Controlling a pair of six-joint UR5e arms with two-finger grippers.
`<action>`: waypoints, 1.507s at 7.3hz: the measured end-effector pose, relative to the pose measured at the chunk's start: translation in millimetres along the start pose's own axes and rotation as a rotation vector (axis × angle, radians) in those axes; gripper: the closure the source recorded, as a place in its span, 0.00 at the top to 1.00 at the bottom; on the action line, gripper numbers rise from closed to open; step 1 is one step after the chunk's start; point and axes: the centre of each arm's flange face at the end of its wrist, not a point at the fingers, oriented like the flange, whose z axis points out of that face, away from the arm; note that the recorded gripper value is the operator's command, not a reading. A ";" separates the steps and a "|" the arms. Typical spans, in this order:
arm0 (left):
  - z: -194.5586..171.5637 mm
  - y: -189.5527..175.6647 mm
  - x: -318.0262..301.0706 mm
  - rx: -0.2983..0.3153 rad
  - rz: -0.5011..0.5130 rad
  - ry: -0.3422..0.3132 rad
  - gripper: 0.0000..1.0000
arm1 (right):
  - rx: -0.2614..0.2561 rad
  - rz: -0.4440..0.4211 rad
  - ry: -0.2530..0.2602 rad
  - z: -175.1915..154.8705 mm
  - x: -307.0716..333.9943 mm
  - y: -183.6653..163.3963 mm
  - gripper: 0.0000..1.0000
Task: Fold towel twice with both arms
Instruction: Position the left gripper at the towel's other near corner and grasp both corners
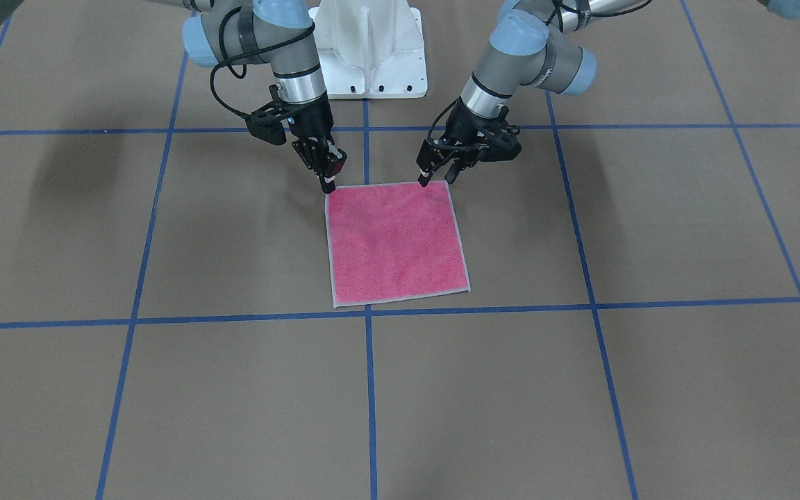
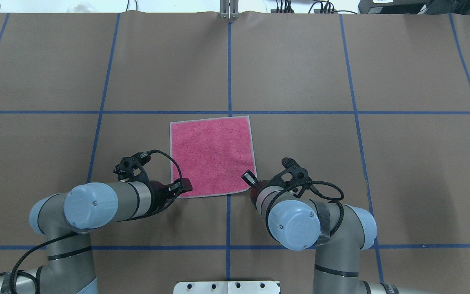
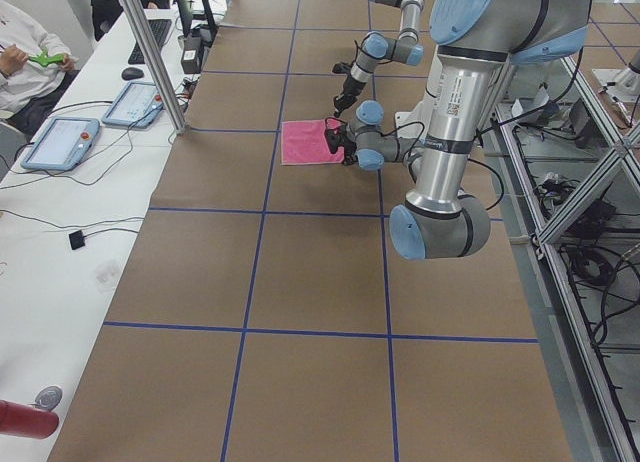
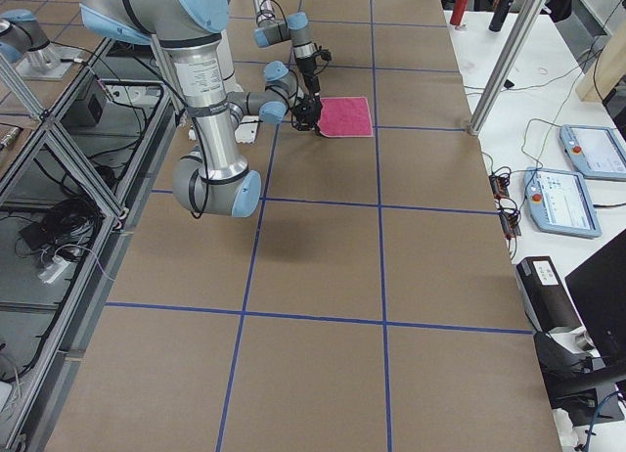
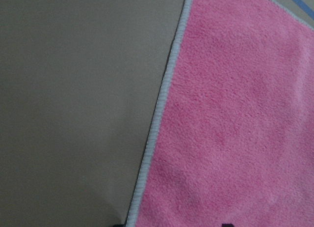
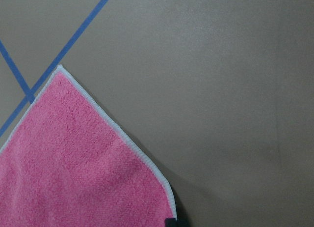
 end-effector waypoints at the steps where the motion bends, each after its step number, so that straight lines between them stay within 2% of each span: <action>1: -1.0 -0.1 0.1 0.000 0.003 0.002 0.77 | 0.000 0.000 0.000 0.0 0.0 0.0 0.00; 7: -0.8 1.7 -2.6 -0.007 0.012 -0.004 0.77 | 0.006 -0.002 -0.001 0.6 1.8 -0.2 0.00; 9: 0.4 3.8 -0.9 -0.008 0.013 -0.003 0.69 | 0.007 -0.002 -0.002 0.6 1.9 0.0 0.00; 11: 0.6 3.7 -0.4 -0.005 0.011 -0.001 0.67 | 0.008 -0.003 -0.003 0.6 1.9 0.0 0.00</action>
